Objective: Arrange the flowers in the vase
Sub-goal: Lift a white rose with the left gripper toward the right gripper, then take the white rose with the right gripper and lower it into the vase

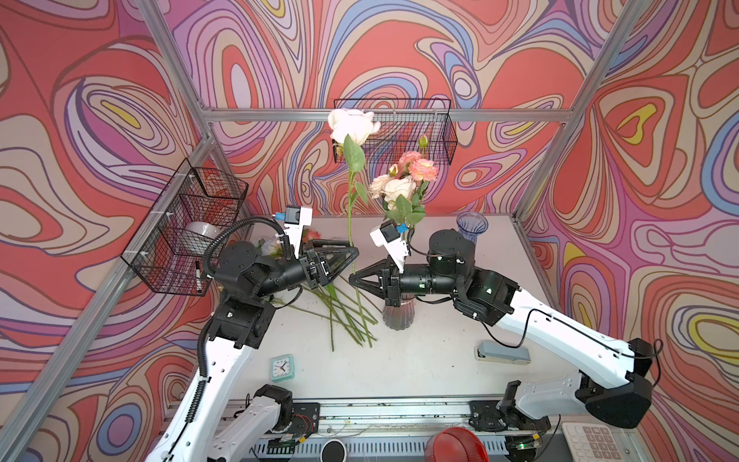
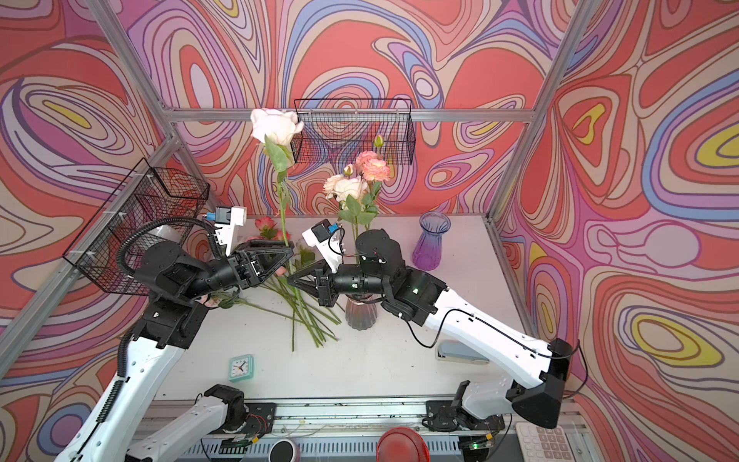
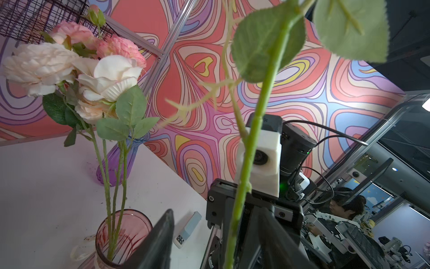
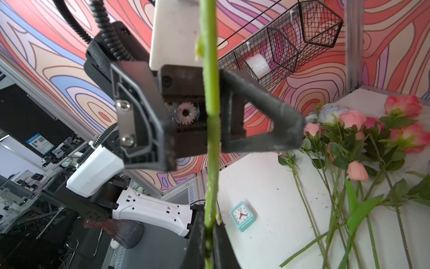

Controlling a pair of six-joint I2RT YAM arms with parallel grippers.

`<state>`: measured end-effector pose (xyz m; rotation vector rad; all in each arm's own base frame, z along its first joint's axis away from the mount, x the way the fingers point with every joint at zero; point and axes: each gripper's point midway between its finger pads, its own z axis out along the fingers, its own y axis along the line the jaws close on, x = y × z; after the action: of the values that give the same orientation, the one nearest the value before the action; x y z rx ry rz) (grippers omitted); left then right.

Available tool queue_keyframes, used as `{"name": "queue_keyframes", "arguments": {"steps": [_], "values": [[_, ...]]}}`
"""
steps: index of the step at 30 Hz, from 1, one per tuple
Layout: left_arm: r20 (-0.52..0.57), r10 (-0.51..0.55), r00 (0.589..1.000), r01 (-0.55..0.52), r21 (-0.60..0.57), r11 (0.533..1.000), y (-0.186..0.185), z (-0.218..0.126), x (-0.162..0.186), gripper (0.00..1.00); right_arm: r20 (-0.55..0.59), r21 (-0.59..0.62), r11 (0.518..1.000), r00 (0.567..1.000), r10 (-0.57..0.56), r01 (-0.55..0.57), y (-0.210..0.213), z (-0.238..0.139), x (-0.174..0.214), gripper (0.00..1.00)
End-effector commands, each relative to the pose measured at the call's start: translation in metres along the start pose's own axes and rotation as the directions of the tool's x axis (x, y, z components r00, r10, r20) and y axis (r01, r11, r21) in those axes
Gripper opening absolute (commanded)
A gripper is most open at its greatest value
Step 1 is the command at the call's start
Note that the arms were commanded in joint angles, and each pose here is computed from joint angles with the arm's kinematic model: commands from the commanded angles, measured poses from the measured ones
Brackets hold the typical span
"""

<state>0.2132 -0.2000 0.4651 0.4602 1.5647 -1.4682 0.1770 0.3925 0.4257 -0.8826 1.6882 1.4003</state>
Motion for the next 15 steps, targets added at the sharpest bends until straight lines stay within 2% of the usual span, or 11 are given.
{"name": "queue_keyframes", "arguments": {"steps": [1, 2, 4, 8, 12, 15], "values": [[0.085, 0.052, 0.995, -0.052, 0.003, 0.999, -0.016, -0.007, -0.017, 0.94, 0.094, 0.062, 0.996, 0.993, -0.068, 0.062, 0.005, -0.025, -0.017, 0.00], [0.103, 0.065, 0.993, -0.064, -0.011, 0.998, -0.017, -0.009, -0.018, 1.00, 0.116, 0.108, 0.992, 0.990, -0.083, 0.071, 0.001, -0.032, -0.020, 0.00], [0.141, 0.093, 0.986, -0.083, -0.078, 0.993, -0.011, -0.017, -0.019, 1.00, 0.162, 0.207, 0.974, 0.979, -0.127, 0.092, -0.008, -0.050, -0.027, 0.00], [0.201, 0.164, 0.966, -0.108, -0.263, 0.959, 0.012, -0.038, -0.015, 1.00, 0.249, 0.402, 0.907, 0.938, -0.243, 0.128, -0.024, -0.090, -0.043, 0.00], [0.218, 0.166, 0.962, -0.077, -0.366, 0.927, 0.037, -0.052, 0.001, 1.00, 0.293, 0.569, 0.805, 0.874, -0.388, 0.167, -0.038, -0.122, -0.060, 0.00], [0.216, 0.145, 0.966, -0.048, -0.400, 0.915, 0.050, -0.057, 0.014, 1.00, 0.302, 0.682, 0.710, 0.817, -0.491, 0.175, -0.049, -0.138, -0.074, 0.00]]}}
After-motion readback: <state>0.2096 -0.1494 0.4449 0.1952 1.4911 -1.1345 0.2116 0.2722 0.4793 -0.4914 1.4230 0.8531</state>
